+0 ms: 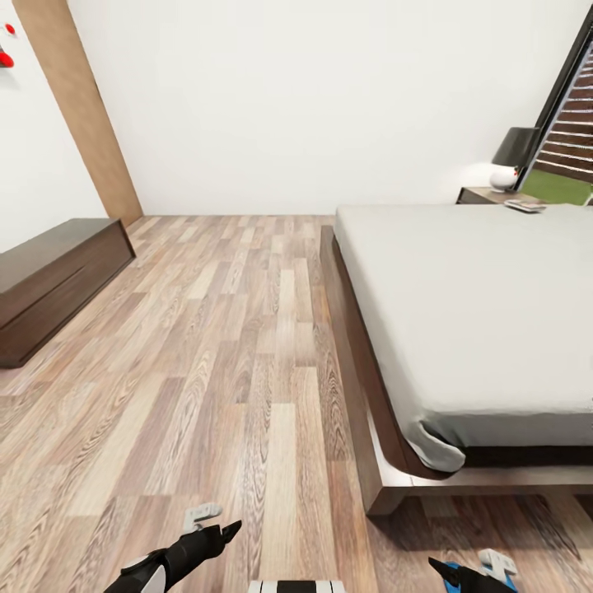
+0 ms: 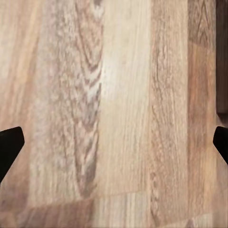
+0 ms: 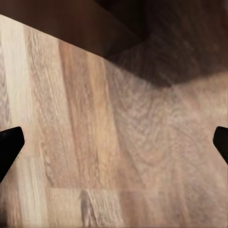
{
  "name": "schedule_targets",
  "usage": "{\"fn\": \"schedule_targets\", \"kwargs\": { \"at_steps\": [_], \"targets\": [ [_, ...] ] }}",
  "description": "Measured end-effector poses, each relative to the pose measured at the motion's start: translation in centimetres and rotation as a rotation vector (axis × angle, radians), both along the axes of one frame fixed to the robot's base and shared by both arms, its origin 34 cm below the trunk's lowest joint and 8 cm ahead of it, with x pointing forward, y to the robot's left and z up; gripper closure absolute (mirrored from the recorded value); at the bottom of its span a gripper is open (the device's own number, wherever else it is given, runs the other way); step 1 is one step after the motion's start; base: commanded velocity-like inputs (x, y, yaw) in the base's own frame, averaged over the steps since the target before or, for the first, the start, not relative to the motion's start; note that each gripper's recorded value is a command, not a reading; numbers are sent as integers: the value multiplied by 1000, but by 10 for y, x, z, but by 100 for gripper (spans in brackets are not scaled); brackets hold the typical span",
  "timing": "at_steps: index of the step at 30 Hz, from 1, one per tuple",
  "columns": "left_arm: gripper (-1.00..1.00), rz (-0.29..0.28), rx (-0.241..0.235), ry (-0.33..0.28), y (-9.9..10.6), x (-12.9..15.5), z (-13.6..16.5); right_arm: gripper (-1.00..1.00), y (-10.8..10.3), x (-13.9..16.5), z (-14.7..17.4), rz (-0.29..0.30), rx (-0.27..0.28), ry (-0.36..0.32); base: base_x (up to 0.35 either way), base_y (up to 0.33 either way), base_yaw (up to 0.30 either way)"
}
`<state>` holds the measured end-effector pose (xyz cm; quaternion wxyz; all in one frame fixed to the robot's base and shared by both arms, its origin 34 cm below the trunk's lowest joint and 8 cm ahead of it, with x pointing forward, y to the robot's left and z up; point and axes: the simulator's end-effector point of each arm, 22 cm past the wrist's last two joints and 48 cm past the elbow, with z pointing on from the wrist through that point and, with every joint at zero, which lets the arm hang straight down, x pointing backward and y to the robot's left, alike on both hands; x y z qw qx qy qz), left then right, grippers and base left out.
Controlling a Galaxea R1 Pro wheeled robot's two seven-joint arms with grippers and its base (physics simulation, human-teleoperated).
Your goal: In the bedroom, move the book from the bed onto either nightstand, and place the two sandals side by side next to the bed.
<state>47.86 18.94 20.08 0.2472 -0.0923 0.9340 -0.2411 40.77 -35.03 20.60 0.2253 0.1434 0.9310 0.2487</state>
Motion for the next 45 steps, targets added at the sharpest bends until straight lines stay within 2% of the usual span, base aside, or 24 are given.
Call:
{"fn": "schedule_targets", "kwargs": {
  "at_steps": [10, 14, 18, 19, 22, 23, 29, 35, 39, 45],
  "targets": [
    [-100, 0, -1, -41, 0, 12, 18, -100, 1, 12, 14, -1, 3, -40, 0, 0, 0],
    [-100, -1, -3, -48, -2, 15, 26, -100, 24, 15, 19, 4, 34, -45, 0, 0, 0],
    [-100, -1, -5, -12, -3, 3, 26, -100, 42, 6, 21, 66, 36, -16, 0, 0, 0],
    [-100, -6, -4, 4, -6, -5, 23, -100, 54, -4, 18, 132, 29, 9, 0, 0, 0],
    [-100, -31, -26, 4, -32, -10, 29, -100, 76, -18, 18, 226, 25, 42, 0, 0, 0],
    [-100, -43, -29, 6, -38, -12, 31, -100, 79, -19, 19, 238, 25, 45, 0, 0, 0],
    [-100, -76, -23, 9, -47, -15, 42, -100, 84, -18, 32, 256, 25, 50, 0, 0, 0],
    [-100, -50, 45, 43, -33, -24, 41, -100, 82, -14, 45, 255, 22, 49, 0, 0, 0],
    [-100, -42, 56, 22, -31, -21, 50, -100, 82, -12, 54, 255, 22, 48, 0, 0, 0],
    [-100, -42, 60, 23, -32, -24, 60, -100, 83, -9, 67, 255, 23, 49, 0, 0, 0]
  ]
}}
